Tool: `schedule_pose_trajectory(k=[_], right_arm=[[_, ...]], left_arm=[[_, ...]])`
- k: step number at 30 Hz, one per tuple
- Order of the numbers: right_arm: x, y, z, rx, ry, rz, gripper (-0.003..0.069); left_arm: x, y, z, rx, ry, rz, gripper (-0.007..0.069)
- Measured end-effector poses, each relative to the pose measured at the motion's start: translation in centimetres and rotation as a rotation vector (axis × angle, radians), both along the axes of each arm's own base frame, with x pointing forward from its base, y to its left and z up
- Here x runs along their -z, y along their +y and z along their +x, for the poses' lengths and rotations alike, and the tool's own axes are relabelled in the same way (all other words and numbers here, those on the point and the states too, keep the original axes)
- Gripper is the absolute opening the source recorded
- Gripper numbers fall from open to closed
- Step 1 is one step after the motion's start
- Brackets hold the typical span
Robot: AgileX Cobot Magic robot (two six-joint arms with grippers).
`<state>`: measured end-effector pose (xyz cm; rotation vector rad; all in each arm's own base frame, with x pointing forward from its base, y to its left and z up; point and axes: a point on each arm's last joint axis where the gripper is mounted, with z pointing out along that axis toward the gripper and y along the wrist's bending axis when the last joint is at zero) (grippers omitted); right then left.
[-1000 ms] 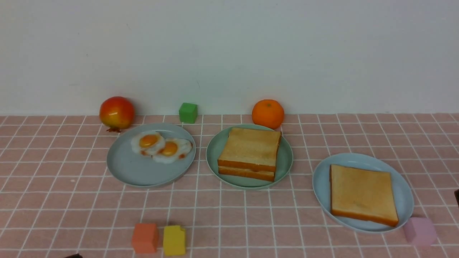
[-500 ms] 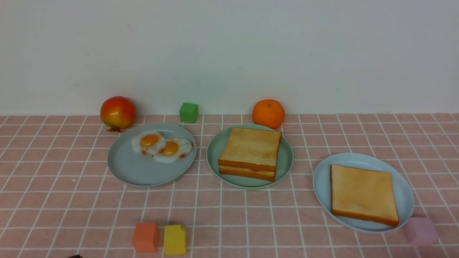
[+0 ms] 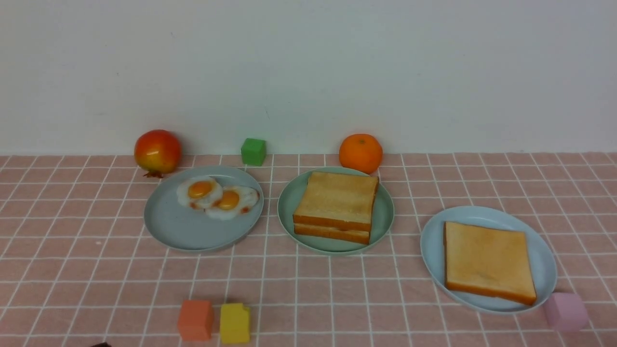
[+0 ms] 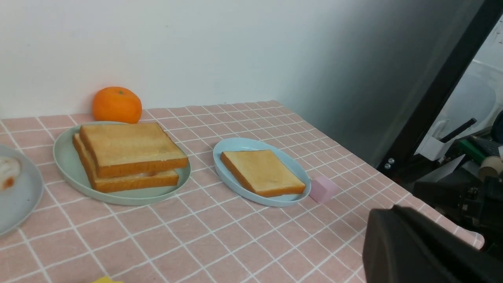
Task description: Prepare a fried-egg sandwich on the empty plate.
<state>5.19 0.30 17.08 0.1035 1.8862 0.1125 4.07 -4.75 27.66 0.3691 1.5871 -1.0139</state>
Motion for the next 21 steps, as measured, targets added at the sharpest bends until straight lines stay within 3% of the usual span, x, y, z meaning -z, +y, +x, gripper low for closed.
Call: schedule_pose_trajectory(k=[17,21], right_arm=[[0.00,-0.02,0.00,0.002,0.000,-0.003,0.0000],[0.00,-0.02,0.00,0.002,0.000,-0.003,0.0001]], left_arm=[[0.00,0.01,0.01,-0.003,-0.013,0.010,0.0017],[0.05,0.09,0.11,-0.021,-0.076,0.072,0.0019]])
